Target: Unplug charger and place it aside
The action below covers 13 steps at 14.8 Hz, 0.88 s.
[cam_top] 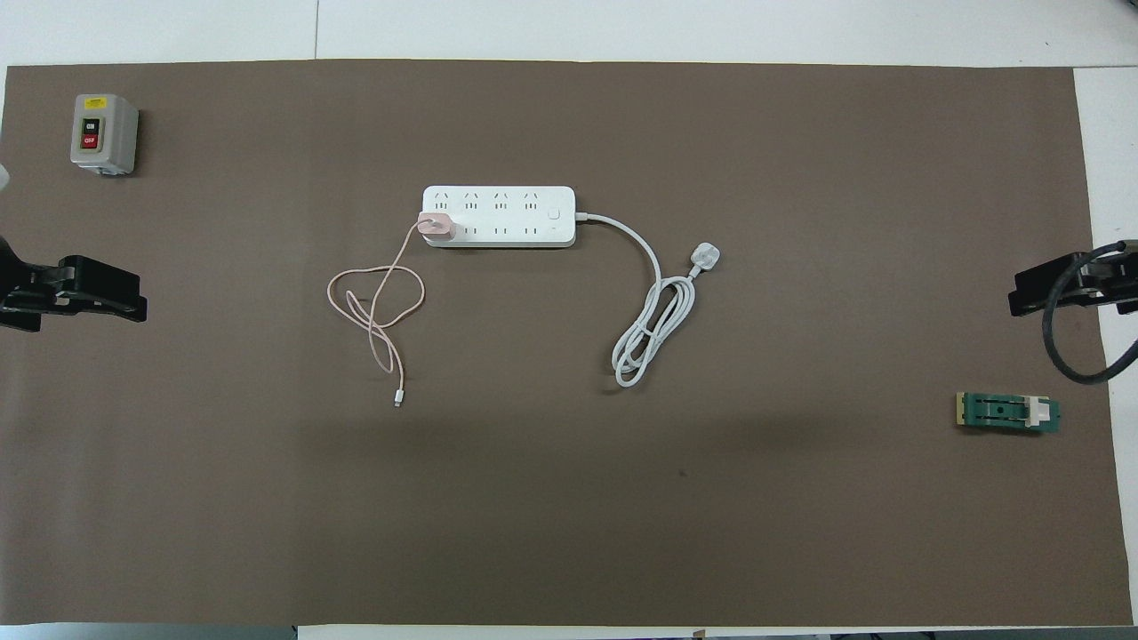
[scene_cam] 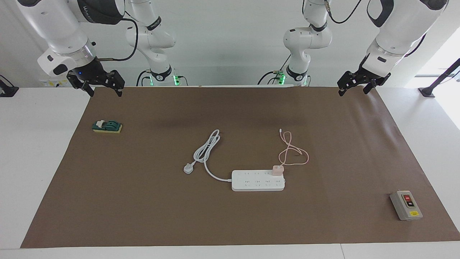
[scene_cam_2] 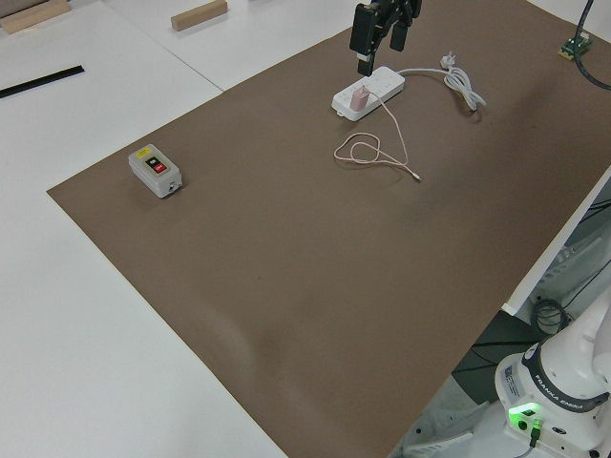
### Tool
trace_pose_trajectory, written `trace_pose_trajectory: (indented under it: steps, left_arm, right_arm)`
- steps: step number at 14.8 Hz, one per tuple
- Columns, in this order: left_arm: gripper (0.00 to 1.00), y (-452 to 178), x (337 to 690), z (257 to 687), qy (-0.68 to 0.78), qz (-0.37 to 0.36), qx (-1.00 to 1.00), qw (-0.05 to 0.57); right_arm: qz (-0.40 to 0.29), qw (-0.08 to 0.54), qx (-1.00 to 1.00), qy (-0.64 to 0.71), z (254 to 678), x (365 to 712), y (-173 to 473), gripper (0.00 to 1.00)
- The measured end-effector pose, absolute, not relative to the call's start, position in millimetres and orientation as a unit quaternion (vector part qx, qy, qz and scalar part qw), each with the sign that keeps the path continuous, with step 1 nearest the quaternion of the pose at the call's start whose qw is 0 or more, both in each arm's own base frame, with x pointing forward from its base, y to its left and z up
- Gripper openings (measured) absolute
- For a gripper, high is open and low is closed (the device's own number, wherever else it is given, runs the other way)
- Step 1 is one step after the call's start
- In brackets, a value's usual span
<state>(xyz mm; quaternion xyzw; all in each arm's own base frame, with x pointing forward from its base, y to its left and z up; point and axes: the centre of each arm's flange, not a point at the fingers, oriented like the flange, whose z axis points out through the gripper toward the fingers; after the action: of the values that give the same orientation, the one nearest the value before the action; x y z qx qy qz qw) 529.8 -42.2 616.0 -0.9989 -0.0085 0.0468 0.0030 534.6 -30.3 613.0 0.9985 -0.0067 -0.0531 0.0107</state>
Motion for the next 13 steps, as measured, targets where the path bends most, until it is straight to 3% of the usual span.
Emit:
trace_pose_trajectory:
  steps: [9, 13]
  left_arm:
    - [1.0, -42.5, 531.0, 619.8, -0.017, 0.042, -0.999, 0.003]
    - [1.0, -51.0, 533.0, 619.6, -0.107, 0.041, -0.993, -0.007]
  right_arm:
    - [-0.053, 0.011, 0.999, -0.007, 613.0, 534.6, -30.3, 1.0]
    - [-0.056, 0.002, 0.998, -0.029, 608.8, 534.5, -24.9, 1.0]
